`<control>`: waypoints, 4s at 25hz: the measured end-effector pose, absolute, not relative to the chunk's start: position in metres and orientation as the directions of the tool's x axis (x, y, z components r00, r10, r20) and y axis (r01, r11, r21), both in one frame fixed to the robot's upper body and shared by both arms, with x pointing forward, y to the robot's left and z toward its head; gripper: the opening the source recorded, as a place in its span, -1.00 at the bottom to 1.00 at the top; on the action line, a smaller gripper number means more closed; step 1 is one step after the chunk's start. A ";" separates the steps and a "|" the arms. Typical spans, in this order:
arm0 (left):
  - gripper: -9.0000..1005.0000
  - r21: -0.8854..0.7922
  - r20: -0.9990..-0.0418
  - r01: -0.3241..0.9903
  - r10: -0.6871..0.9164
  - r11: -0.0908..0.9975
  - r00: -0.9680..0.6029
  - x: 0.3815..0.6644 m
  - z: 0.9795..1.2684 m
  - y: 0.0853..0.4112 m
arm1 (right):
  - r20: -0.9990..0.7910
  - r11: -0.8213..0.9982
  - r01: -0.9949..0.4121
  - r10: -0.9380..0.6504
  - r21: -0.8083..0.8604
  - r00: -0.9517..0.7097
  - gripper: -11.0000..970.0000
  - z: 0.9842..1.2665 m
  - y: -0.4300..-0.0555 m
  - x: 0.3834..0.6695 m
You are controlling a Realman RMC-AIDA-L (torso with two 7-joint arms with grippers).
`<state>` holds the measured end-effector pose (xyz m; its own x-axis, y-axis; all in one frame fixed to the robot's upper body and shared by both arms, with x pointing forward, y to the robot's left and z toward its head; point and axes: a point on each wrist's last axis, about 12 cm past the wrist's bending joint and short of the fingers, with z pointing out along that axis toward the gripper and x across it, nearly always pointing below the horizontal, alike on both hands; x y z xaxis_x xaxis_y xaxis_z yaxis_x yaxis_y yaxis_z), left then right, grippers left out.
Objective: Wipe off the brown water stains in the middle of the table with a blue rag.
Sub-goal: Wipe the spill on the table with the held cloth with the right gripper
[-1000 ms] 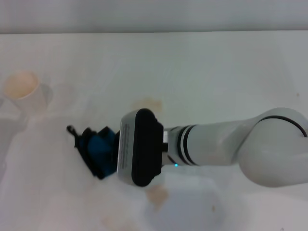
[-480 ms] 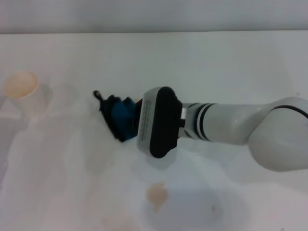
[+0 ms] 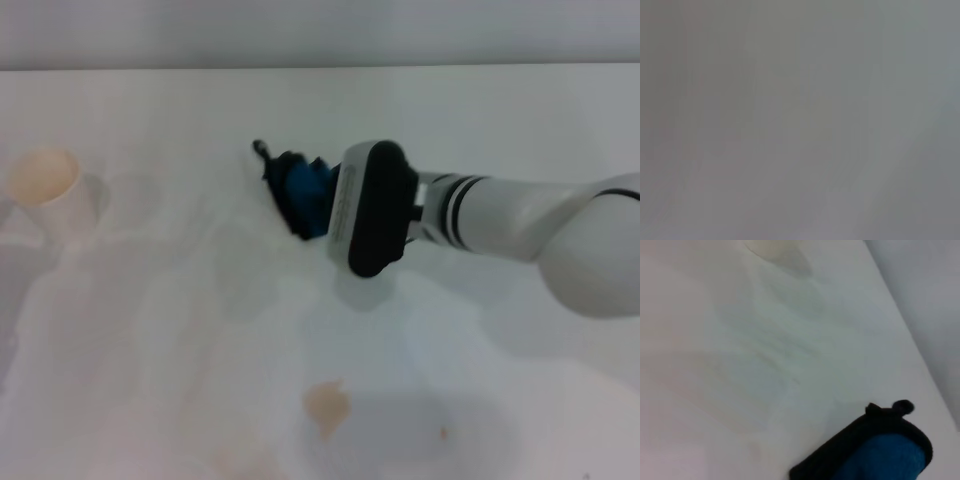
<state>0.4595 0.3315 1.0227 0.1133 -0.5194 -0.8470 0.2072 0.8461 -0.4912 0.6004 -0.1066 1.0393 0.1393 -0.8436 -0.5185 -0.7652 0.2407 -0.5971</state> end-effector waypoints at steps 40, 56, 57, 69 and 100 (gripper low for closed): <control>0.77 -0.481 -0.848 0.211 -0.513 0.851 0.135 0.457 1.025 0.336 | -0.597 -0.102 -0.912 -0.726 -0.397 0.341 -0.83 1.042 -0.024 0.481; 0.77 -0.477 -0.847 0.216 -0.512 0.852 0.147 0.455 1.027 0.338 | -0.595 -0.189 -0.960 -0.754 -0.208 0.277 -0.83 1.059 -0.039 0.471; 0.77 -0.476 -0.846 0.218 -0.511 0.852 0.149 0.454 1.027 0.338 | -0.608 -0.201 -0.960 -0.744 -0.194 0.278 -0.83 1.061 -0.042 0.469; 0.77 -0.475 -0.846 0.222 -0.511 0.852 0.154 0.455 1.028 0.338 | -0.621 -0.226 -0.972 -0.752 -0.070 0.219 -0.83 1.062 -0.059 0.470; 0.77 -0.467 -0.847 0.233 -0.507 0.853 0.158 0.458 1.030 0.337 | -0.574 0.024 -0.996 -0.818 -0.085 0.029 -0.83 1.052 -0.123 0.531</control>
<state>0.4580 0.3375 1.0300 0.1578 -0.5071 -0.8473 0.2328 0.8530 -0.4671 0.5307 -0.1226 1.0518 0.0292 -0.8185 -0.5738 -0.9961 0.0243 -0.0854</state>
